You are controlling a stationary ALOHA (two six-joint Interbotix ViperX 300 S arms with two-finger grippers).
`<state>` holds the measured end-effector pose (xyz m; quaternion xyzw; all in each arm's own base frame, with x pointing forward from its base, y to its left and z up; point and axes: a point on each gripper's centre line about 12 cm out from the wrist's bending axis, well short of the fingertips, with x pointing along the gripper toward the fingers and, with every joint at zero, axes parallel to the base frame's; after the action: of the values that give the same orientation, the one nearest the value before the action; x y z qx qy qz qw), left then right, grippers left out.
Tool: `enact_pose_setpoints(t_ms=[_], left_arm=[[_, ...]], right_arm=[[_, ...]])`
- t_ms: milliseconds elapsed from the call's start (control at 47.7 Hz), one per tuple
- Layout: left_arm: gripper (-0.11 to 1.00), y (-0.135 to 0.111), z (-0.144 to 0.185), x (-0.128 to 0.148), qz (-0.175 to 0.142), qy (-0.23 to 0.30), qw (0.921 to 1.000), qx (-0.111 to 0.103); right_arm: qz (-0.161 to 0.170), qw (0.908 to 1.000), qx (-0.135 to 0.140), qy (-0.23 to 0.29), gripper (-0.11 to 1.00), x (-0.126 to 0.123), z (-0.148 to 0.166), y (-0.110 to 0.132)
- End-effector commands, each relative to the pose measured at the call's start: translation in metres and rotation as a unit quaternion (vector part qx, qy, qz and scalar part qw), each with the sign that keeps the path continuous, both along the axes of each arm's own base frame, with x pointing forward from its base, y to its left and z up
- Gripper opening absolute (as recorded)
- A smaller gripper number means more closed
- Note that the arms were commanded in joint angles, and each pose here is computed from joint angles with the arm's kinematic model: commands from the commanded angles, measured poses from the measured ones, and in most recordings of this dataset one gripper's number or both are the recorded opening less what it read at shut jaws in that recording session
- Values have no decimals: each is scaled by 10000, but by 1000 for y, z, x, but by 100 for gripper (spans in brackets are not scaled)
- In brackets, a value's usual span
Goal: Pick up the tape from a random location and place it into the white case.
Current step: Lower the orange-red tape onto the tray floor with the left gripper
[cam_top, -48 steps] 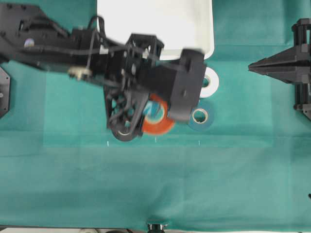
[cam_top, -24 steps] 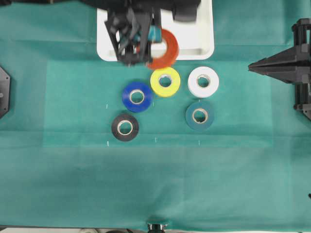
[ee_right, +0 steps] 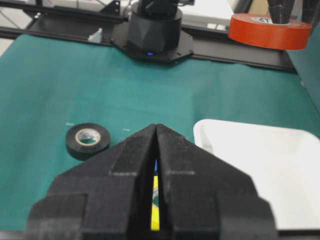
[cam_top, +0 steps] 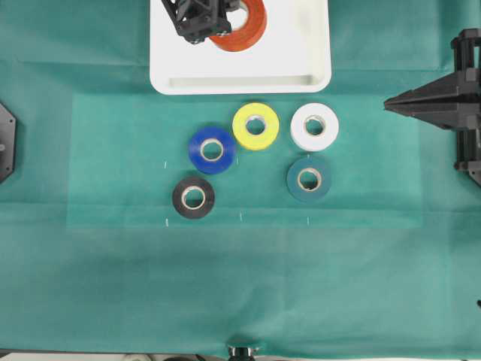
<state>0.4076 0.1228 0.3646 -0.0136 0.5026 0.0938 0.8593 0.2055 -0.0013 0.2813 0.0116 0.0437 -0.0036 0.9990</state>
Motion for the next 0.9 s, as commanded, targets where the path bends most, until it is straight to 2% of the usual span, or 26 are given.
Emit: enact_pose_setpoints(t_ms=[0,440,629,880], left_arm=[[23,-2,22,-9,9,-262,9996,87],[23,-2,13,-8,1,-189,9998,65],[23,6,-19,0,55,-39,10000,28],[23,30,-73,4,168,-38,9998,103]], right_arm=[[-11,9999,22,-131,0,3,11,0],[-11,9999,22,-123,0,3,11,0],[-11,9999,22,-123,0,3,11,0],[-11,9999,22,-100,0,3,10,0]])
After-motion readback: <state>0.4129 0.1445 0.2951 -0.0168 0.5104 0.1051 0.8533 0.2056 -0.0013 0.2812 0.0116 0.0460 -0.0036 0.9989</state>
